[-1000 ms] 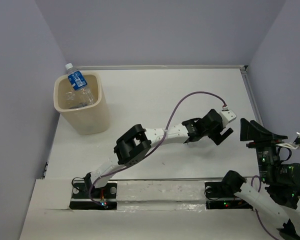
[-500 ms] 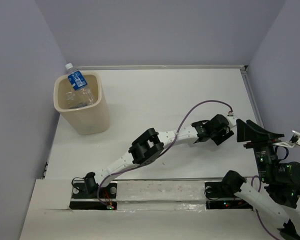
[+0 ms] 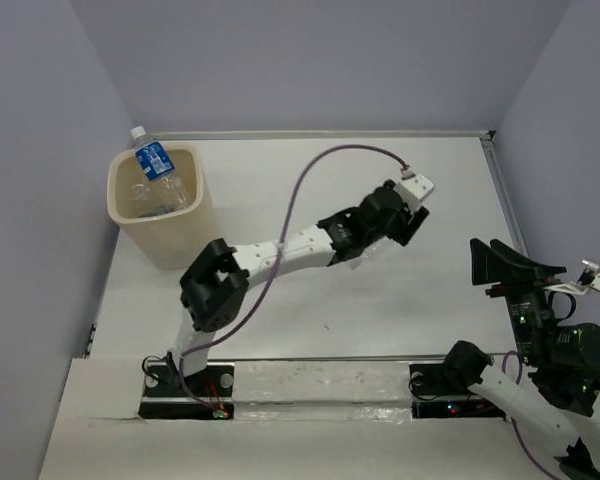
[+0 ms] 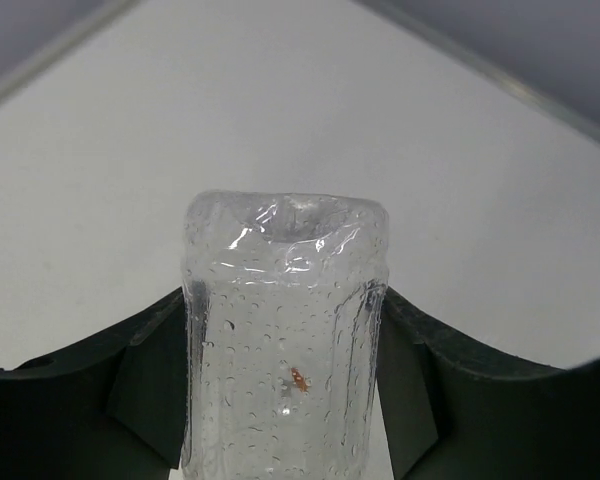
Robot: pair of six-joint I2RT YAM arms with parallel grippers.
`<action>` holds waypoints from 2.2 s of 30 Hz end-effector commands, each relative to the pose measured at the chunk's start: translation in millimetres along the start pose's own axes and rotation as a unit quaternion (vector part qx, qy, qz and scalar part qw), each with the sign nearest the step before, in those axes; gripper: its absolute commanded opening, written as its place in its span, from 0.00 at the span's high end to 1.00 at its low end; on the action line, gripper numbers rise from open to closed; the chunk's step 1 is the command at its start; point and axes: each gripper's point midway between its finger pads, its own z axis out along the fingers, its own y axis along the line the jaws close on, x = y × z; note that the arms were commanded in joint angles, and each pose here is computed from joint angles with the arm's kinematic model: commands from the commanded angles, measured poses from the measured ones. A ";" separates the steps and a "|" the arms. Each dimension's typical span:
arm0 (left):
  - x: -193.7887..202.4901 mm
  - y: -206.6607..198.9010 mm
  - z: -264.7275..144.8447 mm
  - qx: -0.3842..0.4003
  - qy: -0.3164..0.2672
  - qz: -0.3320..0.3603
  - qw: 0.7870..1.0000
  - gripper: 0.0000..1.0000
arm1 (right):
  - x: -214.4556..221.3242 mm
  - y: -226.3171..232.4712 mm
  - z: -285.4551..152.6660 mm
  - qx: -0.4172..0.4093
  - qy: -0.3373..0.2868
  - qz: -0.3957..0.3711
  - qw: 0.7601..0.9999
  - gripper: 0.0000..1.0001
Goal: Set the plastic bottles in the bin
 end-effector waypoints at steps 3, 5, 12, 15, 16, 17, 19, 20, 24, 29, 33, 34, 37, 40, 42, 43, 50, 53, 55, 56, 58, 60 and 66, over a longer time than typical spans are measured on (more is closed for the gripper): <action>-197.9 134.2 -185.2 -0.114 -0.307 -0.131 0.936 0.41 | 10.4 10.3 8.5 -0.014 0.018 -0.015 1.000 0.27; -200.1 184.5 -219.0 -0.170 -0.334 -0.146 0.916 0.40 | 15.4 12.7 11.1 -0.016 0.024 -0.016 0.999 0.27; -217.6 302.4 -357.6 -0.371 -0.427 -0.144 0.812 0.40 | 47.1 34.5 22.6 -0.061 0.061 -0.016 0.996 0.27; -204.1 350.9 -400.5 -0.450 -0.422 -0.127 0.777 0.40 | 63.6 42.2 27.0 -0.075 0.084 -0.021 0.993 0.27; -195.9 368.2 -418.7 -0.481 -0.418 -0.120 0.761 0.40 | 66.9 44.0 27.6 -0.080 0.088 -0.020 0.993 0.27; -186.9 377.2 -421.6 -0.492 -0.410 -0.112 0.760 0.40 | 69.3 46.7 29.5 -0.084 0.088 -0.019 0.992 0.27; -164.5 405.0 -439.0 -0.538 -0.394 -0.103 0.738 0.38 | 76.8 52.5 30.1 -0.099 0.099 -0.019 0.990 0.27; -155.8 414.3 -444.5 -0.554 -0.389 -0.104 0.728 0.38 | 78.8 54.7 30.3 -0.103 0.103 -0.020 0.989 0.28; -126.9 445.8 -456.2 -0.615 -0.358 -0.085 0.698 0.38 | 87.3 59.6 28.9 -0.117 0.118 -0.017 0.986 0.28; -74.3 465.4 -441.4 -0.660 -0.303 -0.068 0.684 0.36 | 100.2 55.0 25.8 -0.117 0.126 -0.011 0.985 0.28; -7.6 461.0 -426.8 -0.673 -0.279 -0.103 0.677 0.35 | 106.6 54.5 25.4 -0.122 0.127 -0.009 0.984 0.28; 3.2 458.7 -422.9 -0.671 -0.281 -0.118 0.676 0.35 | 107.8 55.0 25.7 -0.123 0.129 -0.009 0.984 0.28; 33.5 447.5 -412.8 -0.672 -0.264 -0.138 0.678 0.35 | 108.7 57.6 24.8 -0.130 0.133 -0.011 0.982 0.29; 23.2 430.6 -409.3 -0.655 -0.284 -0.143 0.685 0.34 | 108.7 57.1 23.0 -0.133 0.131 -0.008 0.982 0.29; 8.6 422.0 -407.9 -0.640 -0.301 -0.142 0.693 0.32 | 107.6 57.5 21.8 -0.134 0.130 -0.002 0.982 0.29; 1.0 415.6 -405.7 -0.628 -0.305 -0.142 0.702 0.25 | 107.9 57.6 21.1 -0.136 0.131 -0.002 0.982 0.29; -28.6 399.0 -393.6 -0.566 -0.304 -0.170 0.747 0.01 | 108.6 62.6 19.8 -0.146 0.138 0.000 0.980 0.24; -45.8 390.7 -398.5 -0.549 -0.305 -0.189 0.755 0.01 | 115.5 63.7 20.4 -0.147 0.153 -0.006 0.977 0.19; -46.0 385.8 -394.4 -0.535 -0.287 -0.206 0.767 0.01 | 117.9 65.2 21.0 -0.149 0.158 -0.006 0.976 0.17; -49.9 383.7 -393.6 -0.527 -0.286 -0.210 0.772 0.01 | 120.4 65.4 21.8 -0.148 0.162 -0.007 0.976 0.17; -65.6 374.9 -392.2 -0.497 -0.293 -0.220 0.787 0.01 | 121.4 66.5 22.7 -0.148 0.164 -0.008 0.975 0.16; -66.2 365.8 -385.5 -0.470 -0.281 -0.241 0.801 0.01 | 122.8 66.4 24.0 -0.147 0.167 -0.012 0.975 0.16; -63.7 348.9 -409.3 -0.470 -0.295 -0.259 0.790 0.01 | 124.0 64.3 25.8 -0.140 0.168 -0.018 0.976 0.21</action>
